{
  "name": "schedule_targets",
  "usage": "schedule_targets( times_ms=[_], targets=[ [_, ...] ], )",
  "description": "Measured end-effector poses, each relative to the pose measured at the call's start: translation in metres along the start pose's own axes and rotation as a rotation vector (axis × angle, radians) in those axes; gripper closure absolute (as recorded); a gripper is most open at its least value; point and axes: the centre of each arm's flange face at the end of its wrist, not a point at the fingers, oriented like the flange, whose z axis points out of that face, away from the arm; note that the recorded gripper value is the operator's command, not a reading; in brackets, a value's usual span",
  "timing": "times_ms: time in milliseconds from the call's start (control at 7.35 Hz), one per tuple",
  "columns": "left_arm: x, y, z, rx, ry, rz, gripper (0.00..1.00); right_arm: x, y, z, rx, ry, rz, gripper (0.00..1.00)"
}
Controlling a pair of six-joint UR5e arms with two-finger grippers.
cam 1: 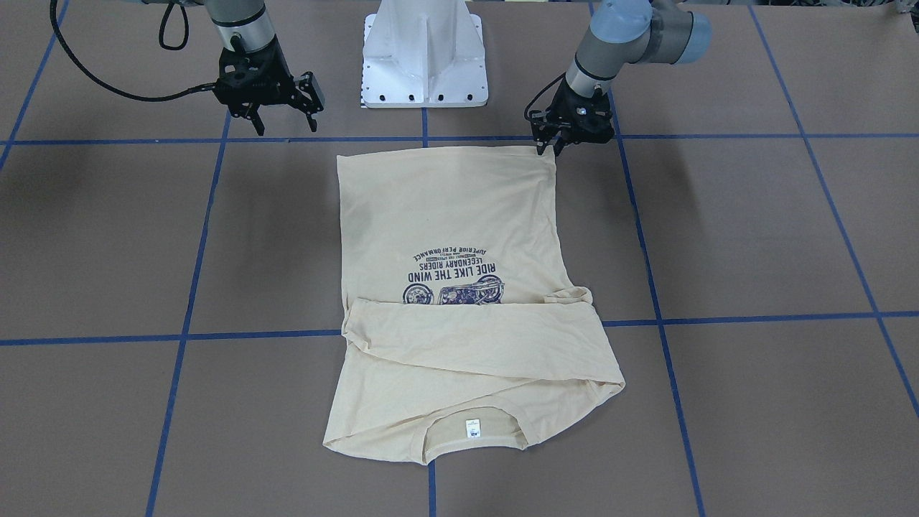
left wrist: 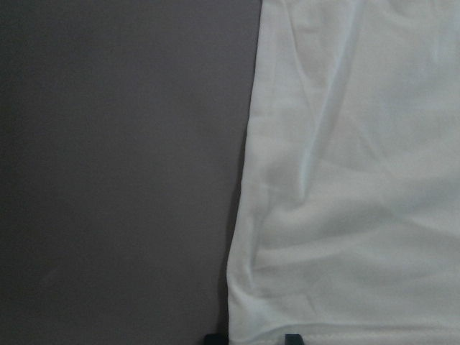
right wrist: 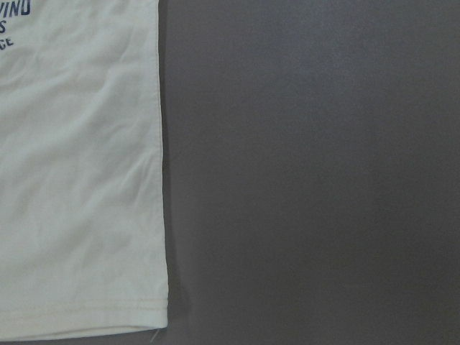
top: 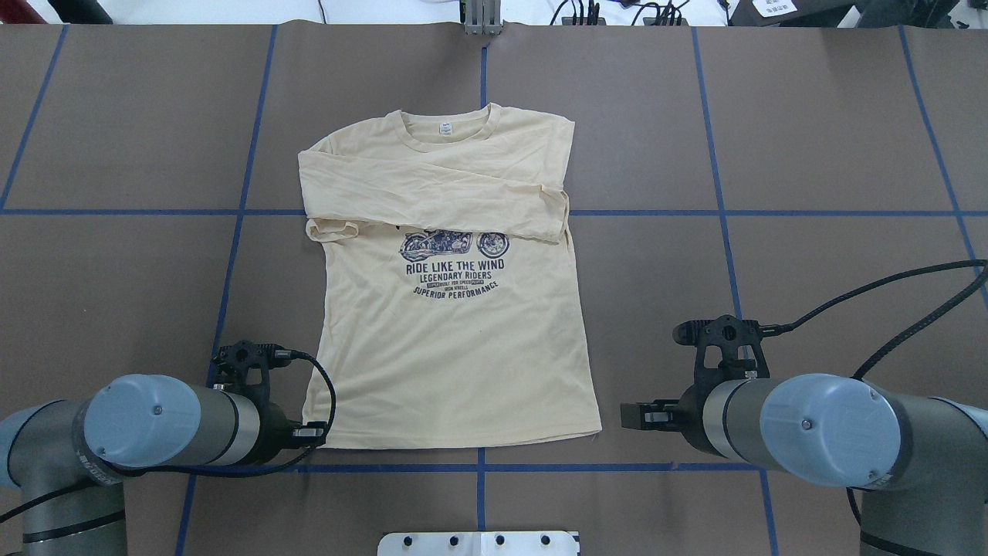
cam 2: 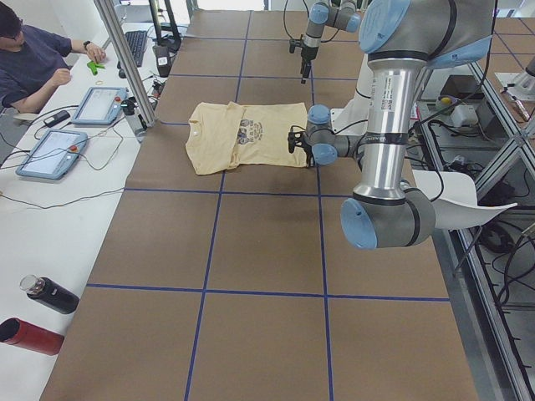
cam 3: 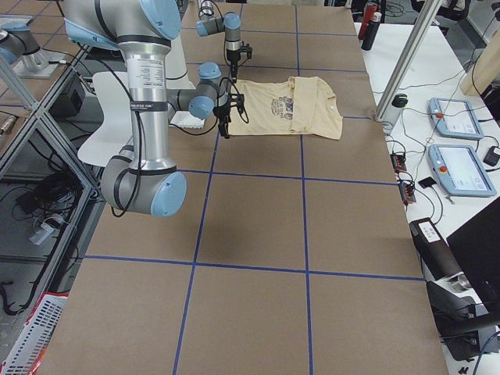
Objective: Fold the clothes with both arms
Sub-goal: 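Grasp the hem corners nearest the robot with both grippers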
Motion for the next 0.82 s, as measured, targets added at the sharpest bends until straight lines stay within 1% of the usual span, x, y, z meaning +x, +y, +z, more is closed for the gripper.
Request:
schedule_targets(
  times_ms=[408, 680, 816],
  targets=[
    [0.000, 0.001, -0.006, 0.001, 0.000, -0.017, 1.00, -0.001, 0.002, 0.002, -0.002, 0.003, -0.003, 0.00],
    [0.004, 0.001, -0.015, 0.001, -0.008, -0.022, 1.00, -0.014, 0.013, 0.022, 0.016, 0.018, 0.002, 0.01],
    [0.006, 0.001, -0.016, 0.001, -0.010, -0.023, 1.00, -0.026, 0.024, 0.035, 0.030, 0.023, 0.015, 0.07]
  ],
)
